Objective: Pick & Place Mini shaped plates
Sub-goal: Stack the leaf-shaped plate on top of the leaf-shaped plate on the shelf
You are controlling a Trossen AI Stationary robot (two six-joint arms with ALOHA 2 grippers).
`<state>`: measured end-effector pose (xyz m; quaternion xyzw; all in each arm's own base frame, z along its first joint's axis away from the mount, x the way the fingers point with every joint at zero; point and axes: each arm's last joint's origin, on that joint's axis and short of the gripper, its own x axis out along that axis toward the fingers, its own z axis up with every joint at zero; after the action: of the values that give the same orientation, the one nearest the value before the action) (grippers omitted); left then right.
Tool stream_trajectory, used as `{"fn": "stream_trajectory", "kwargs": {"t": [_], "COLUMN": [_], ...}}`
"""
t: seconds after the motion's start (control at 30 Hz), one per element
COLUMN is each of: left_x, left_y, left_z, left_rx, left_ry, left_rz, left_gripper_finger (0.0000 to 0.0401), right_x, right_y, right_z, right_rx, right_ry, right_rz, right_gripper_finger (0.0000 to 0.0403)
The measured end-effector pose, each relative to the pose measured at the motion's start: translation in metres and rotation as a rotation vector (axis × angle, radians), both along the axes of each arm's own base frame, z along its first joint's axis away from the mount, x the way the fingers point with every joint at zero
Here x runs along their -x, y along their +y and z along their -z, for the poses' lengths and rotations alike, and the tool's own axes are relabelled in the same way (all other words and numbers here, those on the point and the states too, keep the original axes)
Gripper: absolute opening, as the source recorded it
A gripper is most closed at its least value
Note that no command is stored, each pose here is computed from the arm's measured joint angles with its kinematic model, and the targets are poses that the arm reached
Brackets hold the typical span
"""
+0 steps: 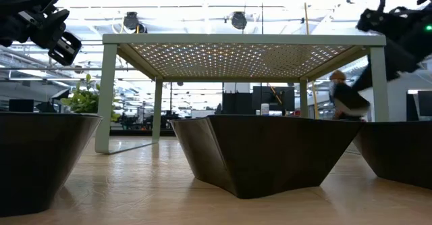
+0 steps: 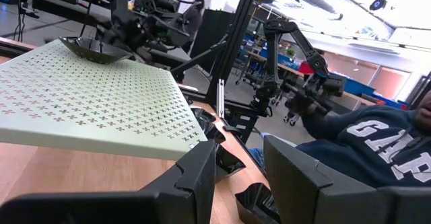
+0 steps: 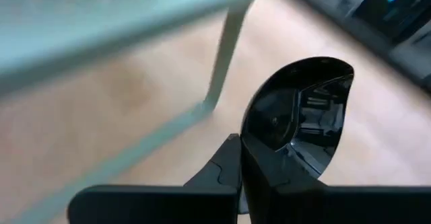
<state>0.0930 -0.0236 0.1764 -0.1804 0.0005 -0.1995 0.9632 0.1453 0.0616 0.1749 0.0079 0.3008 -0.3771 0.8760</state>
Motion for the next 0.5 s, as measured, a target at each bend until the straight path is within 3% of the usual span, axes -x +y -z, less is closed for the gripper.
{"fn": "stream_trajectory", "kwargs": {"t": [0.2, 0.5], "left_x": [0.000, 0.000], "left_y": [0.000, 0.000], "left_z": [0.000, 0.000], "left_rx": [0.000, 0.000], "left_ry": [0.000, 0.000], "left_rz": [0.000, 0.000], "left_gripper_finger": [0.0129, 0.0129], "right_x": [-0.002, -0.025], "right_y": [-0.007, -0.013], "right_z": [-0.006, -0.017], "right_rx": [0.218, 0.398], "right_ry": [-0.084, -0.056], "right_rz": [0.053, 0.056], "right_gripper_finger": [0.0000, 0.0000]}}
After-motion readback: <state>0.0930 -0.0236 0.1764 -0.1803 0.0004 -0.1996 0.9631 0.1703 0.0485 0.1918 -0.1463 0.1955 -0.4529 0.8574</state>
